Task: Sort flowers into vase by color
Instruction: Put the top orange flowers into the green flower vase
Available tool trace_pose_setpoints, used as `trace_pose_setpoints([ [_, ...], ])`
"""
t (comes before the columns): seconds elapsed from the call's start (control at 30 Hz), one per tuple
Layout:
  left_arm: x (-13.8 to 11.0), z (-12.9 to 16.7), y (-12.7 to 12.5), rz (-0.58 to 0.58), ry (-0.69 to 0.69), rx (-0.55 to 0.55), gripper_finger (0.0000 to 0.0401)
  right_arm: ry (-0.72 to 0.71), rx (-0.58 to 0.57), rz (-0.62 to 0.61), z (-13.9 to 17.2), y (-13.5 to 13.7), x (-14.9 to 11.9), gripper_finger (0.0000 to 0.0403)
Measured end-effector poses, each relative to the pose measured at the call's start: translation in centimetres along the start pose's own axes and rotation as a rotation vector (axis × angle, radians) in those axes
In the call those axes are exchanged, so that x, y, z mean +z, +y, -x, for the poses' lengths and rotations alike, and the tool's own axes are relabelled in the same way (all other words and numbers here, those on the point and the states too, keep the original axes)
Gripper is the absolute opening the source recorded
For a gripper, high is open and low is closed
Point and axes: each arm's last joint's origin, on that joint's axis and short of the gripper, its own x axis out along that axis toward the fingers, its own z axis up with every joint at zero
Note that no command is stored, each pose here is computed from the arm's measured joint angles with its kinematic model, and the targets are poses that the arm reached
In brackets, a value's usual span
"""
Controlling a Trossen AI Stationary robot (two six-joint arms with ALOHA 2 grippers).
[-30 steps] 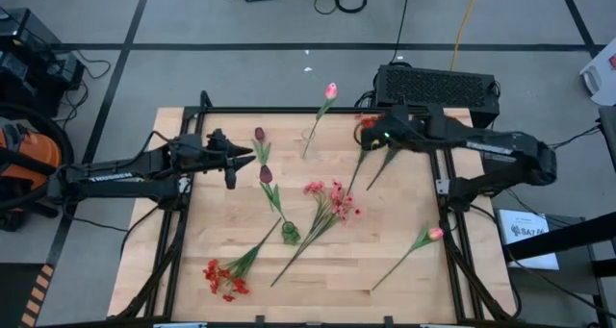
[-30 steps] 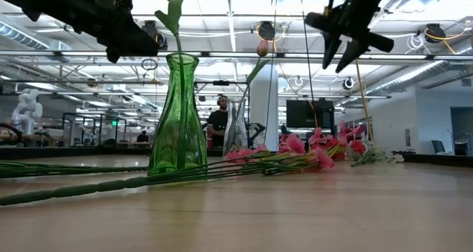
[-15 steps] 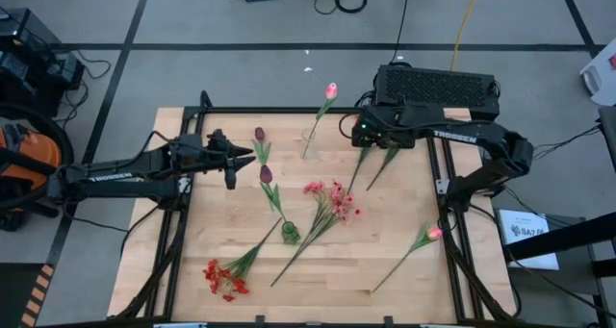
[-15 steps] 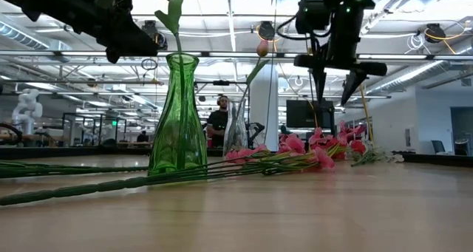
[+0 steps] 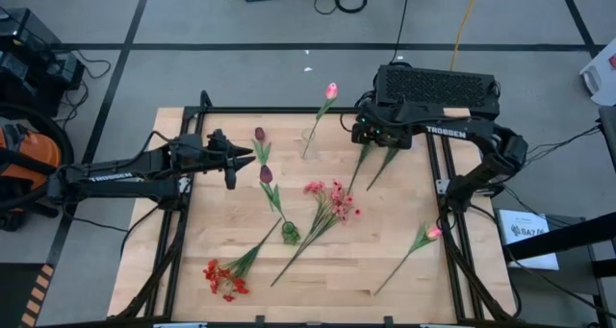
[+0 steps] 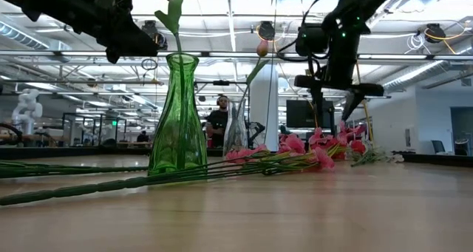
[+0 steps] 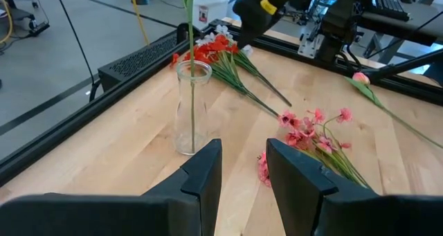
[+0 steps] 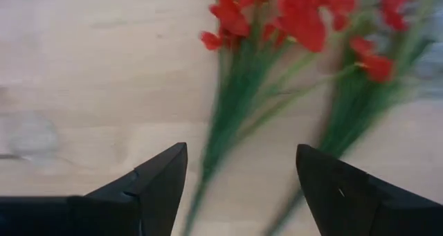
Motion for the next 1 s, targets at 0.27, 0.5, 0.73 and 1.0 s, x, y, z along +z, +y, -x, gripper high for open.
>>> trace_pose_setpoints([
  [0.27, 0.0, 0.0, 0.0, 0.000, 0.000, 0.000, 0.0122, 0.080, -0.046, -0.039, -4.3, 0.2, 0.0, 0.0263],
  [0.5, 0.0, 0.0, 0.0, 0.000, 0.000, 0.000, 0.0122, 0.088, -0.076, -0.068, -8.1, 1.0, -0.1, 0.0263],
  [0.73, 0.0, 0.0, 0.0, 0.001, -0.001, 0.000, 0.0122, 0.078, -0.100, -0.059, -9.5, 1.1, -0.1, 0.0199],
  [1.0, 0.1, 0.0, 0.0, 0.000, -0.004, -0.001, 0.0122, 0.001, -0.059, 0.033, -7.8, 1.4, 0.1, 0.0014],
])
